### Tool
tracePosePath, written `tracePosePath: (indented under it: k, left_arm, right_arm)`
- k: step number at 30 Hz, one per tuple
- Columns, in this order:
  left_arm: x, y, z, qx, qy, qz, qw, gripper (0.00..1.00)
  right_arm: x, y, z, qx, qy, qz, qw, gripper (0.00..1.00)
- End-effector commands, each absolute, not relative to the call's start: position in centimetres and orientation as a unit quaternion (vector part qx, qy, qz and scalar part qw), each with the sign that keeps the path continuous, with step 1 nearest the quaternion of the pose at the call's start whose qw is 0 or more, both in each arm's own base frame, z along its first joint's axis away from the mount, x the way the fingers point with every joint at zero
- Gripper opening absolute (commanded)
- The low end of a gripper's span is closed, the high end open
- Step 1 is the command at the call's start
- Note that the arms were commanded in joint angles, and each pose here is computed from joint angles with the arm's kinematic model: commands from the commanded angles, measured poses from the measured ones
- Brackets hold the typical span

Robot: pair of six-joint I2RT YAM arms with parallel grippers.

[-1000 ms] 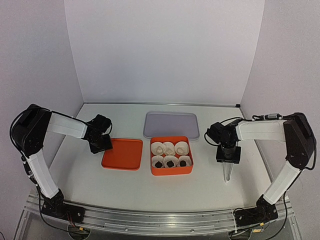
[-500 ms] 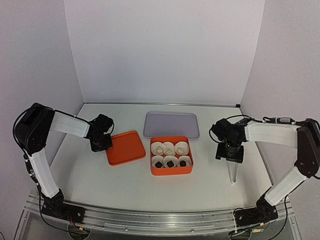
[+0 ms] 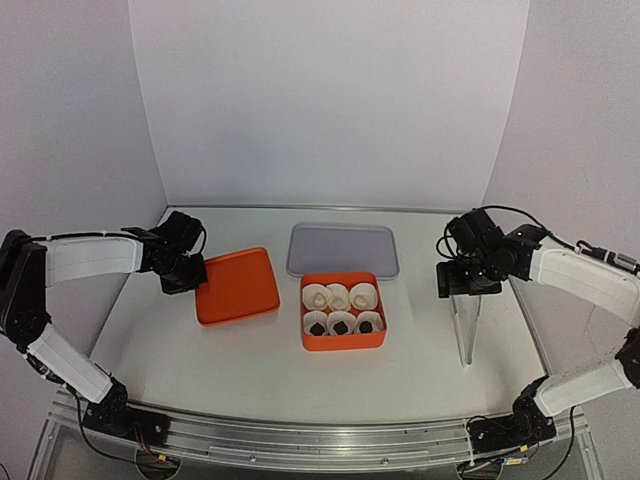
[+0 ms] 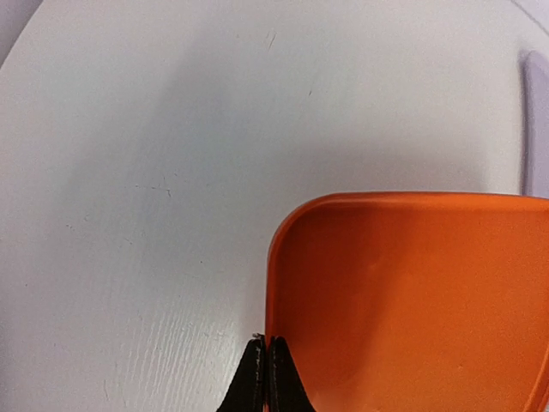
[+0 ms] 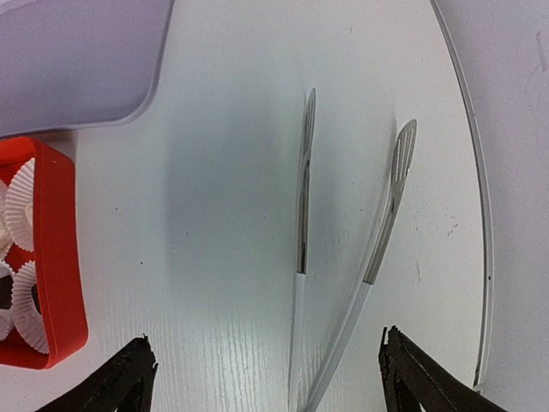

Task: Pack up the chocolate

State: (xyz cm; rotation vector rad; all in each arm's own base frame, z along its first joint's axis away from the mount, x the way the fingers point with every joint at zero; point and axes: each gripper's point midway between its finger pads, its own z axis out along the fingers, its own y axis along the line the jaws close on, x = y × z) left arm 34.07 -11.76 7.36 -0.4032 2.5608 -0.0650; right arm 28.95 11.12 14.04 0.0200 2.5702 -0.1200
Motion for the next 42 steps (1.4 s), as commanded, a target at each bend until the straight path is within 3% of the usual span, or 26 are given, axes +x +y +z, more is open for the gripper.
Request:
tracePosePath:
  k: [1, 7, 11, 13, 20, 26, 40, 42]
  left_arm:
    - [33.5, -12.5, 13.2, -0.155, 0.937, -0.084, 0.302, 0.0]
    - [32.7, -15.3, 17.4, -0.105, 0.936, -0.166, 0.292, 0.0]
    - [32.1, -18.8, 20.0, -0.045, 0.927, -0.251, 0.275, 0.0]
    - [32.2, -18.8, 20.5, -0.043, 0.932, -0.243, 0.266, 0.0]
    - [33.4, -20.9, 22.9, -0.035, 0.922, -0.214, 0.321, 0.0]
    - [34.3, -25.3, 23.7, -0.022, 0.918, -0.196, 0.345, 0.0]
    - [35.9, -30.9, 23.6, -0.03, 0.906, -0.212, 0.366, 0.0]
    - [35.8, -31.3, 24.0, -0.028, 0.902, -0.219, 0.372, 0.0]
  right_arm:
    - [31.5, 12.5, 19.3, -0.068, 0.925, -0.028, 0.373, 0.88]
    - [31.9, 17.5, 22.3, -0.183, 0.883, 0.076, 0.426, 0.92]
    - [29.4, 22.1, 23.6, -0.3, 0.839, 0.186, 0.414, 0.94]
    - [28.9, 23.0, 24.1, -0.306, 0.832, 0.216, 0.41, 0.95]
    - [28.3, 28.4, 26.4, -0.175, 0.844, 0.42, 0.284, 0.94]
    - [29.7, 31.9, 27.9, -0.085, 0.822, 0.527, 0.198, 0.92]
    - [31.7, 36.6, 23.9, -0.029, 0.825, 0.551, 0.121, 0.77]
    - [31.7, 37.0, 23.0, -0.028, 0.828, 0.55, 0.107, 0.69]
